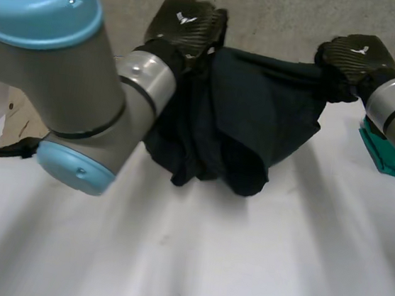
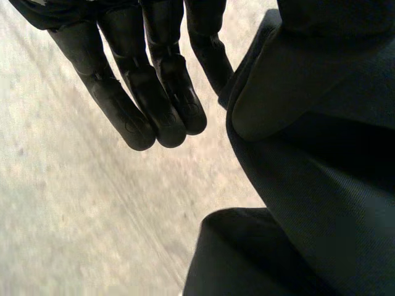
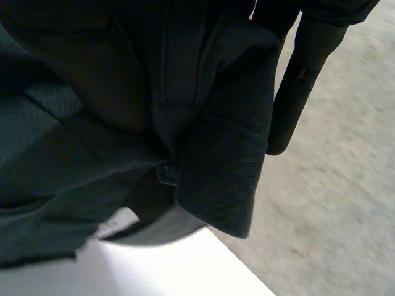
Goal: Fold the laundry.
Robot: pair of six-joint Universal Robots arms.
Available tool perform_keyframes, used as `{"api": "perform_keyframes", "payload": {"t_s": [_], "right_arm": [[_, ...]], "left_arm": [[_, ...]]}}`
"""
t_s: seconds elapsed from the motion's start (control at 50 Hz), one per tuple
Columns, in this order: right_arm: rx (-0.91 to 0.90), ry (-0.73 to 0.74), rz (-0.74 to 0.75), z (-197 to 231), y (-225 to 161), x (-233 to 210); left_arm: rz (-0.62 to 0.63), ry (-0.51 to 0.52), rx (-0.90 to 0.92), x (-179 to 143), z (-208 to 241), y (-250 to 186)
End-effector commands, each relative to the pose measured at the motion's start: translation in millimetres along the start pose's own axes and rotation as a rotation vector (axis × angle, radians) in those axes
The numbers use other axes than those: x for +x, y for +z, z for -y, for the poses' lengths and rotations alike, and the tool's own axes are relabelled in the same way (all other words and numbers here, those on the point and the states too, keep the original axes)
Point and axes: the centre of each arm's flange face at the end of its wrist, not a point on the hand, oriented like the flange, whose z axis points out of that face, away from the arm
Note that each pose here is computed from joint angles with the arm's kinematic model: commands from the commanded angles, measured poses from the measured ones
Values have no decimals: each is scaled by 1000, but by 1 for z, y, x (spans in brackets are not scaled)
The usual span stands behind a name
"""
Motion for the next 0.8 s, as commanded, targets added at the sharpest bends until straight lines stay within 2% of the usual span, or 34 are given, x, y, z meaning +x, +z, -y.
{"api": "perform_keyframes", "payload": {"t_s": [0.02,0.1,0.16,0.22,0.3,0.4,0.48,0.58,0.64,0.74,0.8], "right_arm": [[-124,-131,176,-23,2,-66],[-209,-209,198,-61,16,-102],[-224,-253,189,-80,28,-116],[-209,-278,155,-81,34,-119],[-189,-273,68,-63,33,-104],[-112,-167,-11,-13,9,-69],[-99,-142,-15,1,-10,-55],[-105,-214,-22,3,-22,-36],[-130,-302,13,-2,-27,-32],[-142,-457,156,-19,-31,-36],[-139,-483,198,-27,-30,-37]], "left_arm": [[44,28,-263,-24,-91,13],[76,101,-418,-40,-155,19],[89,155,-463,-54,-174,23],[97,180,-463,-59,-168,24],[123,181,-405,-65,-132,20],[149,155,-248,-62,-58,1],[124,144,-195,-51,-30,-16],[96,119,-243,-36,-29,-35],[98,65,-300,-23,-37,-47],[93,-29,-419,4,-67,-60],[82,-45,-473,13,-86,-60]]}}
